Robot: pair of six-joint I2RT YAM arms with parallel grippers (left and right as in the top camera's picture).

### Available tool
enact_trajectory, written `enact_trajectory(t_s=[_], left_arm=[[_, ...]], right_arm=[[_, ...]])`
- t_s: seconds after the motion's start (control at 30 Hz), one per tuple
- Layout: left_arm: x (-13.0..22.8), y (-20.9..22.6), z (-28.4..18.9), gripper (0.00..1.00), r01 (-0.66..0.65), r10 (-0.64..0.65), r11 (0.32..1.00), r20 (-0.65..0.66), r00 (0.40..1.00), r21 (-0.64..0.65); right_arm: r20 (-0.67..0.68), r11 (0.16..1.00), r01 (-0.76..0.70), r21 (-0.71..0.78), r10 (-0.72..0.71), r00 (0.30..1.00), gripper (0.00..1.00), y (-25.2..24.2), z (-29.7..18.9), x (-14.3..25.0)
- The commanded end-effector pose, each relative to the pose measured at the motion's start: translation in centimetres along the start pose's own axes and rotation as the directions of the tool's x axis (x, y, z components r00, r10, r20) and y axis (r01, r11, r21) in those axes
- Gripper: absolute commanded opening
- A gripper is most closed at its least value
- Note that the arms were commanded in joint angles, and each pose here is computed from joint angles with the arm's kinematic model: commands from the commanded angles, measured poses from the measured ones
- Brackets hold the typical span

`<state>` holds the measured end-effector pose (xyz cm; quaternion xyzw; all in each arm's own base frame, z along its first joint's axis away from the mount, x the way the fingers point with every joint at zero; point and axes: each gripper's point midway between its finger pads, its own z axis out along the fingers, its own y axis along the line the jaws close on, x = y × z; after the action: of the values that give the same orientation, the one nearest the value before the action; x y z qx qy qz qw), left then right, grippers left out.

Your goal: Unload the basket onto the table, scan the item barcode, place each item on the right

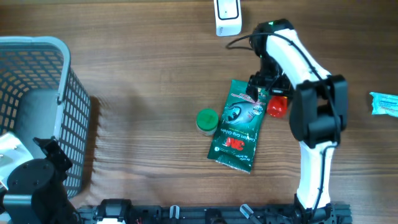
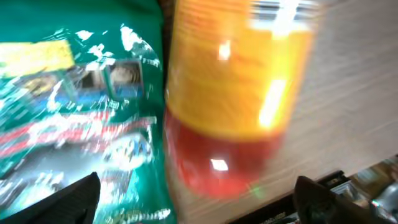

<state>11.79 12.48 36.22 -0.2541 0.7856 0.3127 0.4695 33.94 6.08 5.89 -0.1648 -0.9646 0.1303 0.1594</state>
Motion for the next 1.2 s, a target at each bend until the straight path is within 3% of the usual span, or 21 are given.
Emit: enact_trajectory(t_s=[0.0, 0.07, 0.2, 0.27, 0.33, 0.43, 0.53, 0.73, 0.87, 0.9, 0.97, 1.0, 1.17], left_arm=[[-0.2, 0.4, -0.1, 1.0, 0.003, -0.003, 1.0, 0.006, 1.0, -0.018], [-0.2, 0.4, -0.1, 1.0, 0.003, -0.003, 1.0, 0.006, 1.0, -0.018], [-0.2, 0.4, -0.1, 1.0, 0.003, -0.003, 1.0, 0.006, 1.0, -0.018], [-0.2, 0.4, -0.1, 1.0, 0.003, -0.003, 1.0, 0.006, 1.0, -0.018], [-0.2, 0.4, -0.1, 1.0, 0.003, -0.003, 1.0, 0.006, 1.0, -0.018], [-0.2, 0.4, -0.1, 1.0, 0.003, -0.003, 1.0, 0.006, 1.0, -0.018], [-0.2, 0.4, -0.1, 1.0, 0.003, -0.003, 1.0, 0.006, 1.0, -0.018], [-0.2, 0.4, -0.1, 1.0, 0.003, -0.003, 1.0, 0.006, 1.0, -0.018], [-0.2, 0.4, -0.1, 1.0, 0.003, -0.003, 1.0, 0.006, 1.0, -0.018], [-0.2, 0.4, -0.1, 1.0, 0.003, -0.003, 1.0, 0.006, 1.0, -0.018], [-0.2, 0.4, -0.1, 1.0, 0.003, -0.003, 1.0, 0.006, 1.0, -0.018], [-0.2, 0.4, -0.1, 1.0, 0.003, -0.003, 1.0, 0.006, 1.0, -0.018], [-0.2, 0.4, -0.1, 1.0, 0.003, -0.003, 1.0, 0.006, 1.0, -0.018]], right_arm=[[0.106, 0.989, -0.054, -0.139, 0.069, 0.992, 1.0, -1.7, -5.2, 1.0], [0.124, 0.935, -0.121, -0.333, 0.17, 0.978, 1.0, -2.6, -8.2, 0.6], [0.027, 0.807, -0.279, -0.52, 0.342, 0.939, 1.0, -6.2, -9.6, -1.6], [-0.011, 0.719, -0.252, -0.648, 0.322, 0.947, 1.0, -6.7, -10.0, -3.0], [0.057, 0.628, -0.079, -0.774, 0.194, 0.979, 1.0, -6.9, -9.5, -4.3], [0.015, 0.611, -0.067, -0.789, 0.129, 0.992, 1.0, -6.8, -4.0, -3.7], [0.05, 0.51, -0.002, -0.86, 0.088, 0.995, 1.0, -3.9, 0.7, -3.6], [0.169, 0.41, 0.11, -0.905, 0.111, 0.979, 1.0, -0.9, 5.6, -3.5], [0.164, 0.434, 0.084, -0.897, 0.149, 0.975, 0.8, -0.5, 8.6, -2.8], [0.161, 0.473, 0.069, -0.878, 0.157, 0.974, 0.64, -0.8, 9.5, -2.8], [0.174, 0.473, 0.078, -0.877, 0.162, 0.971, 0.6, -0.9, 9.4, -3.0], [0.183, 0.473, 0.086, -0.877, 0.164, 0.969, 0.54, -0.9, 9.3, -3.2], [0.207, 0.475, 0.107, -0.874, 0.163, 0.965, 0.51, -1.2, 8.1, -3.8]])
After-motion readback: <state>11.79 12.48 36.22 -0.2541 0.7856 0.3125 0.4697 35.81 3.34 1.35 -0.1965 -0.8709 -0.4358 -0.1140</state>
